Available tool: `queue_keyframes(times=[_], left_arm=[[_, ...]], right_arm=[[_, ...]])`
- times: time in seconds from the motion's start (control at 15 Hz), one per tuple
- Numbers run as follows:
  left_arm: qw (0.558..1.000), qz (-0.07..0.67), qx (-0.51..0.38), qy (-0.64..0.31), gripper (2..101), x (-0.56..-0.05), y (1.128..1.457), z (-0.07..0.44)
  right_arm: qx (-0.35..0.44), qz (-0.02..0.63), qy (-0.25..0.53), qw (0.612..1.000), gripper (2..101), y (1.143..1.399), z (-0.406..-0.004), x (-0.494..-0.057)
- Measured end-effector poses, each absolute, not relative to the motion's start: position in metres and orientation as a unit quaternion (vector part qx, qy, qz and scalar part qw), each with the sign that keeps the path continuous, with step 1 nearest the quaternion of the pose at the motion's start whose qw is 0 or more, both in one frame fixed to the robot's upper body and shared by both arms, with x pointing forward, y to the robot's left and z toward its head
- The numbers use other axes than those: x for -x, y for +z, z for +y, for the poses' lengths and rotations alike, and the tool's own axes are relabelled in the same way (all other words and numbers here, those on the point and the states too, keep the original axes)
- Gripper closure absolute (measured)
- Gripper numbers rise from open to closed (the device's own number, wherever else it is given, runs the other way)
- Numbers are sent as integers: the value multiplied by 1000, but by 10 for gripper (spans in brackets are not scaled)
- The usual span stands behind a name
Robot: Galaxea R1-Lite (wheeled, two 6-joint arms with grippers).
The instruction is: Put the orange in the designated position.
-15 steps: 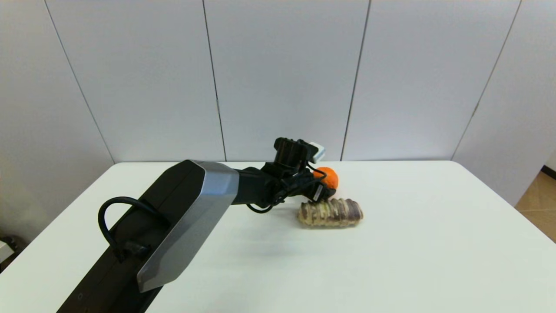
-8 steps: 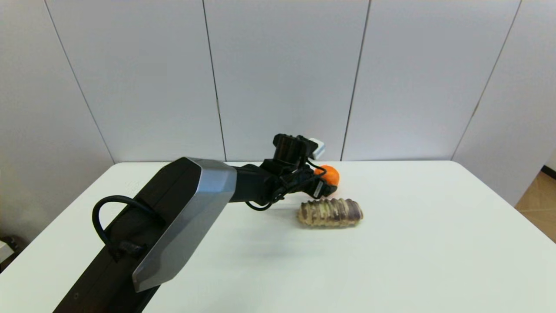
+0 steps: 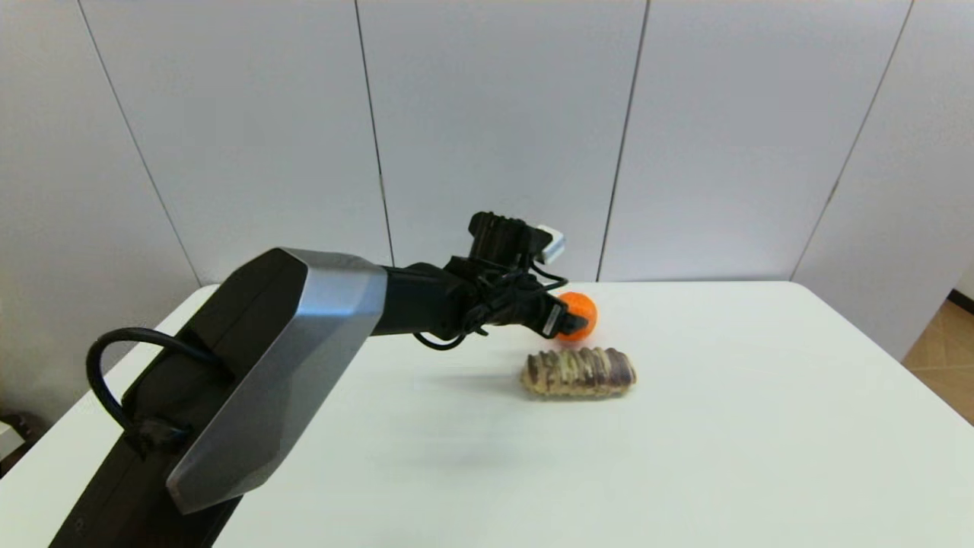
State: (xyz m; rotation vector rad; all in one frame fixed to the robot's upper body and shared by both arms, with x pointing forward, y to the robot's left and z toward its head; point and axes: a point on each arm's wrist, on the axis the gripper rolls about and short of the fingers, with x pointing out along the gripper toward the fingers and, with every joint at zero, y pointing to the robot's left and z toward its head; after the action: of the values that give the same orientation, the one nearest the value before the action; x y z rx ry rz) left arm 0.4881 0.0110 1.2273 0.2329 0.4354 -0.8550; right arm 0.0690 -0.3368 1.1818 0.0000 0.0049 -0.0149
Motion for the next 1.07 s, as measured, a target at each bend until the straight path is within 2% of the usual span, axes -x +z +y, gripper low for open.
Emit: queue_keyframes(times=[0.4, 0.73, 1.07], left_arm=[[885, 214, -111, -398, 60, -472, 1265, 37], [893, 214, -111, -380, 57, -447, 1311, 79], [910, 208, -109, -341, 54, -415, 1343, 124]], right_arm=[[0, 2, -8, 1000, 46, 1182, -337, -69], [0, 2, -8, 1000, 46, 1182, -337, -69], [0, 2, -8, 1000, 46, 1182, -337, -69]])
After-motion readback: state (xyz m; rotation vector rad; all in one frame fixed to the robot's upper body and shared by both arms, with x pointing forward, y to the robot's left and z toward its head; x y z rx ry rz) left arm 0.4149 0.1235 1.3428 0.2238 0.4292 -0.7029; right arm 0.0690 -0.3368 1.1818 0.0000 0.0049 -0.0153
